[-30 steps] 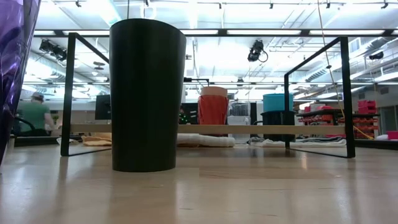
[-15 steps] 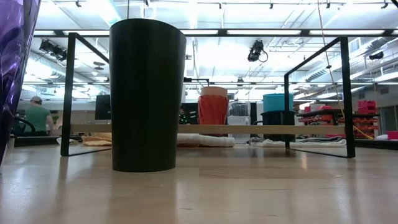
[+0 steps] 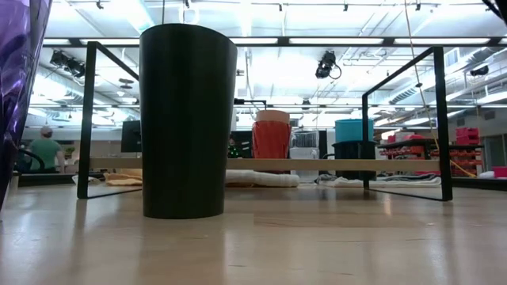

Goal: Stack small to large cups/mugs on shelf
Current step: Put the purple glass on the shelf

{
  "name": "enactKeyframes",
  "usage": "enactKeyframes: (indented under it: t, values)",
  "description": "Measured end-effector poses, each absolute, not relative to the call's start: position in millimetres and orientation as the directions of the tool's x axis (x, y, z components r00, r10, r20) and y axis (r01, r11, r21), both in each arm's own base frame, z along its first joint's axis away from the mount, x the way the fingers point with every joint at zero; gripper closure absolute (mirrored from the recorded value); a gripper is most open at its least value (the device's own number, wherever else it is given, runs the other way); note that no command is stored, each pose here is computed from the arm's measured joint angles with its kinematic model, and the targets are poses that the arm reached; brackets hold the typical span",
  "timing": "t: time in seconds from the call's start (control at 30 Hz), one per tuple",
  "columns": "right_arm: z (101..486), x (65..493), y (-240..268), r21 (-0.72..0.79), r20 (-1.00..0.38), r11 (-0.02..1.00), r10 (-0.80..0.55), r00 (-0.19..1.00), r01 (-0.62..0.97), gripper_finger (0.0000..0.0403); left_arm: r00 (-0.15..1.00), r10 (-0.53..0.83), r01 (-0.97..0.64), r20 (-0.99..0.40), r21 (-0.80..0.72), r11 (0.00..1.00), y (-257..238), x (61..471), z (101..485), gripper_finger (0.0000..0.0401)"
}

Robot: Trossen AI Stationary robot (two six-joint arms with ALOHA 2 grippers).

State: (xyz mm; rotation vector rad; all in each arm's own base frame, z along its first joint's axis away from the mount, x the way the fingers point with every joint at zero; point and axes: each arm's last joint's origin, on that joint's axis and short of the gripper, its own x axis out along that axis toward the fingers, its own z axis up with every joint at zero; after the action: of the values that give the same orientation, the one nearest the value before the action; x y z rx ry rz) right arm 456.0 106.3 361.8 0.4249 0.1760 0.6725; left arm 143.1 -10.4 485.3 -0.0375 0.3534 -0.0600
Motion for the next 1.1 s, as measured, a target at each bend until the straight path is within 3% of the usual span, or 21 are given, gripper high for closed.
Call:
enactKeyframes:
  t: [0.3,0.4,0.6,0.77,0.9,1.1]
  values:
    - [367.9,505.7,107.8,0.444,0.027,0.713,0.596,0.803,-0.543,0.0378,0.937,-0.065,0.083,-0.344,0.037,0.996,-10.2,140.9,485.5,0.0352]
    - [367.0,518.4,110.2,0.447,-0.051,0.731,0.595,0.802,-0.515,0.0378,0.935,-0.065,0.083,-0.35,0.038,0.996,-9.9,136.8,485.2,0.0353]
    - [328.8,522.9,117.4,0.535,-0.248,0.762,0.554,0.795,-0.365,0.0378,0.941,-0.063,0.093,-0.331,0.074,0.993,-8.8,123.9,487.7,0.0348]
    - [320.0,531.9,126.5,0.554,-0.231,0.775,0.495,0.838,-0.305,0.0378,0.955,-0.043,0.07,-0.292,0.082,0.994,-5.4,107.1,491.7,0.0354]
    - [306.4,534.1,131.4,0.561,-0.293,0.799,0.437,0.851,-0.217,0.0378,0.957,-0.021,0.046,-0.29,0.082,0.996,-2.6,94.3,491.6,0.0355]
    - [298.2,533.0,144.5,0.495,-0.323,0.838,0.423,0.846,-0.229,0.0364,0.956,-0.011,0.03,-0.292,0.06,0.998,-1.1,72.4,489.8,0.0355]
